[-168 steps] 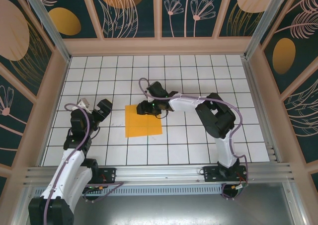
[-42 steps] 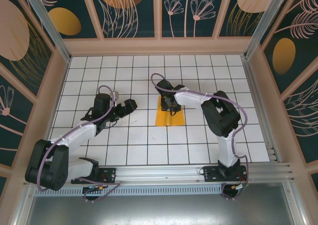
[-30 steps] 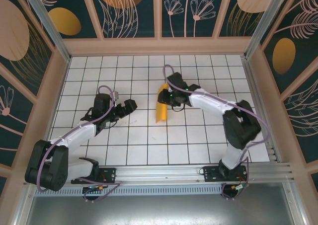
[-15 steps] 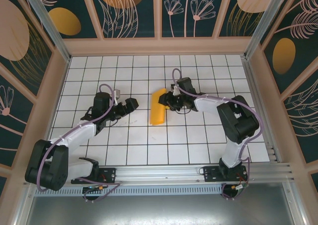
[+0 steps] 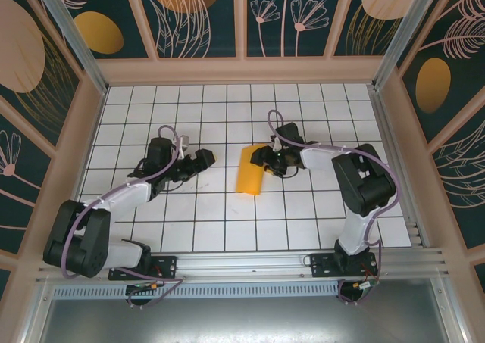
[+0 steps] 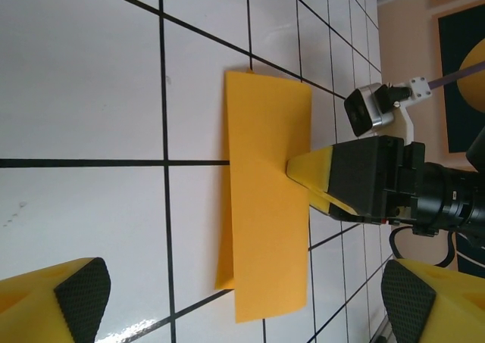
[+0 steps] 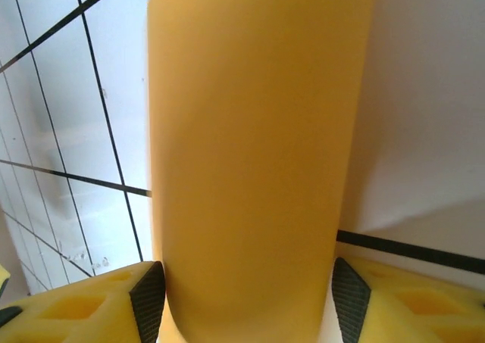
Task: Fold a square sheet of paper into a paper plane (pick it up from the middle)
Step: Fold the square sheet of paper in half at the center of the table, then hold the square sheet of paper at the center of the table.
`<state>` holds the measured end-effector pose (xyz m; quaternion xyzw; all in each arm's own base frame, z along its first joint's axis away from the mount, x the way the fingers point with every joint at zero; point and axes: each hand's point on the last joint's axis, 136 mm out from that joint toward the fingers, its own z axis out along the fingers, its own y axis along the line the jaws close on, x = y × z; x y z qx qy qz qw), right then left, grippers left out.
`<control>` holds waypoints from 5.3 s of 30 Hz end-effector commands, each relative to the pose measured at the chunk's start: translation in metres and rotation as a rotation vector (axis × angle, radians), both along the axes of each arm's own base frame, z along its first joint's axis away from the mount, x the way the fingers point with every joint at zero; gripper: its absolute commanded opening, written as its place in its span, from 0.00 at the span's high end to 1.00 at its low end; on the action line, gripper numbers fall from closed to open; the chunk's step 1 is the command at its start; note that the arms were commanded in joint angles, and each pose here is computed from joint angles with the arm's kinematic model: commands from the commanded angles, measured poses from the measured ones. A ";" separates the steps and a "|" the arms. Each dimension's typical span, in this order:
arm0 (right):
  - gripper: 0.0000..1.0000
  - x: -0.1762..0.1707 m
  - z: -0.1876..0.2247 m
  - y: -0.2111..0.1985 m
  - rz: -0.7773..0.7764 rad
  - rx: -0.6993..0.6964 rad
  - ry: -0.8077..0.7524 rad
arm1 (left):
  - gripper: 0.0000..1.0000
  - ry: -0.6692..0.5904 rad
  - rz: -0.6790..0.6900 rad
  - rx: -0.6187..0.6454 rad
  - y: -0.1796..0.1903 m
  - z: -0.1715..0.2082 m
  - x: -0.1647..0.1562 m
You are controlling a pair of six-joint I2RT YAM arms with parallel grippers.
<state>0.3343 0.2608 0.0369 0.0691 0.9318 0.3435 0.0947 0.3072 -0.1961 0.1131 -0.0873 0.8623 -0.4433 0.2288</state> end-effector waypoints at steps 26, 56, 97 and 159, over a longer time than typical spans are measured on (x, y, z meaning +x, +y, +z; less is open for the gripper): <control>0.58 0.002 0.007 -0.001 0.006 0.011 -0.056 | 0.15 -0.016 -0.102 -0.012 -0.032 0.003 0.007; 0.52 0.002 -0.006 0.028 -0.010 -0.078 -0.021 | 0.15 -0.008 -0.080 0.002 -0.028 0.001 0.007; 0.35 -0.006 -0.031 0.021 -0.083 -0.268 0.027 | 0.19 -0.007 -0.099 -0.002 -0.030 0.000 0.005; 0.35 -0.017 -0.072 0.000 -0.021 -0.415 0.127 | 1.00 0.211 -0.195 0.058 -0.084 -0.073 0.041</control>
